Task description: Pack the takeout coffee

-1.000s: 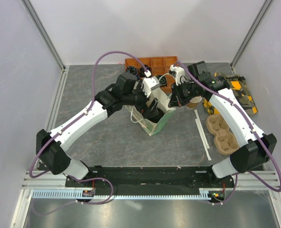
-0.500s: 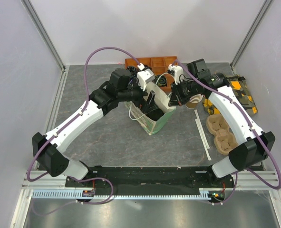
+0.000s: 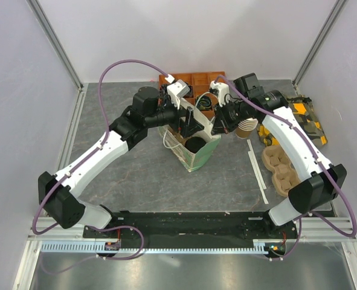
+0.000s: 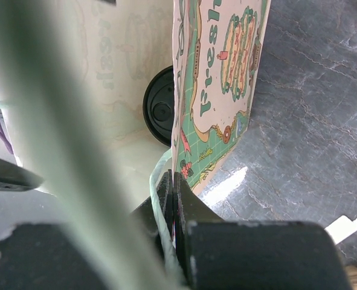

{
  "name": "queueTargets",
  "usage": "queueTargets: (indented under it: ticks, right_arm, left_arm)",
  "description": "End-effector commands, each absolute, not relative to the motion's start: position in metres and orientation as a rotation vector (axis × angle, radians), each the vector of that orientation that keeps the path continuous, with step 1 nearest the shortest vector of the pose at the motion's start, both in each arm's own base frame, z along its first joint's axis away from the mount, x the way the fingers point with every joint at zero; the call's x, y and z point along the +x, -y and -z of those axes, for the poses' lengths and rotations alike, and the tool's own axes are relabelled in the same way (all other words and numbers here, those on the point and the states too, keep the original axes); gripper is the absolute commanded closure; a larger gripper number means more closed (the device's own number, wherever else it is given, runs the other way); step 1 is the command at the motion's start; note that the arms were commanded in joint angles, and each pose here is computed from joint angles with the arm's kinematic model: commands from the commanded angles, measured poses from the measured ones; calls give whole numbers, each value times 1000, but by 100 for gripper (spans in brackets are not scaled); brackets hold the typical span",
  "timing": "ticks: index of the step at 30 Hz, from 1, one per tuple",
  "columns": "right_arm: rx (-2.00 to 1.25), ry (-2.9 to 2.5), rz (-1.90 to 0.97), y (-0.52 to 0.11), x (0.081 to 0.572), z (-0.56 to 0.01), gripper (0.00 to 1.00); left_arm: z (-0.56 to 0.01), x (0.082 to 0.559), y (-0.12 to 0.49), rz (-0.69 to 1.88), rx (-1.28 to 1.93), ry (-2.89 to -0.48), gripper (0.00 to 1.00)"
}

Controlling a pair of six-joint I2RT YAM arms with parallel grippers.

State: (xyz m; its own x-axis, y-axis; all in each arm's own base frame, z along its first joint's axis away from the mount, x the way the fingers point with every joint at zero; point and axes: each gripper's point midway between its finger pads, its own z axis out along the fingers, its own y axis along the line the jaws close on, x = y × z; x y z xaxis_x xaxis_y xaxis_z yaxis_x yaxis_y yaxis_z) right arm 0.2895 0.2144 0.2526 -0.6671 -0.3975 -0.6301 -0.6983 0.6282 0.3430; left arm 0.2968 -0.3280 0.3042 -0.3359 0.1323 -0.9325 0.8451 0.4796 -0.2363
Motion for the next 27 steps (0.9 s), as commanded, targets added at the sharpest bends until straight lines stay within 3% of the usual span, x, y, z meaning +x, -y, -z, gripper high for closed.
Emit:
queueTargets:
  ticks: [1, 10, 17, 27]
  right_arm:
    - [-895, -2280, -805, -221, 296, -268, 100]
    - [-873, -2285, -805, -227, 309, -272, 87]
    - [-879, -2274, -821, -235, 314, -276, 68]
    - [-899, -2222, -824, -247, 323, -288, 52]
  left_arm:
    - [-356, 303, 321, 984, 728, -1647, 4]
    - [-363, 326, 287, 882, 622, -1687, 3]
    - [-366, 337, 268, 827, 566, -1697, 3]
    - [-354, 355, 243, 727, 501, -1744, 3]
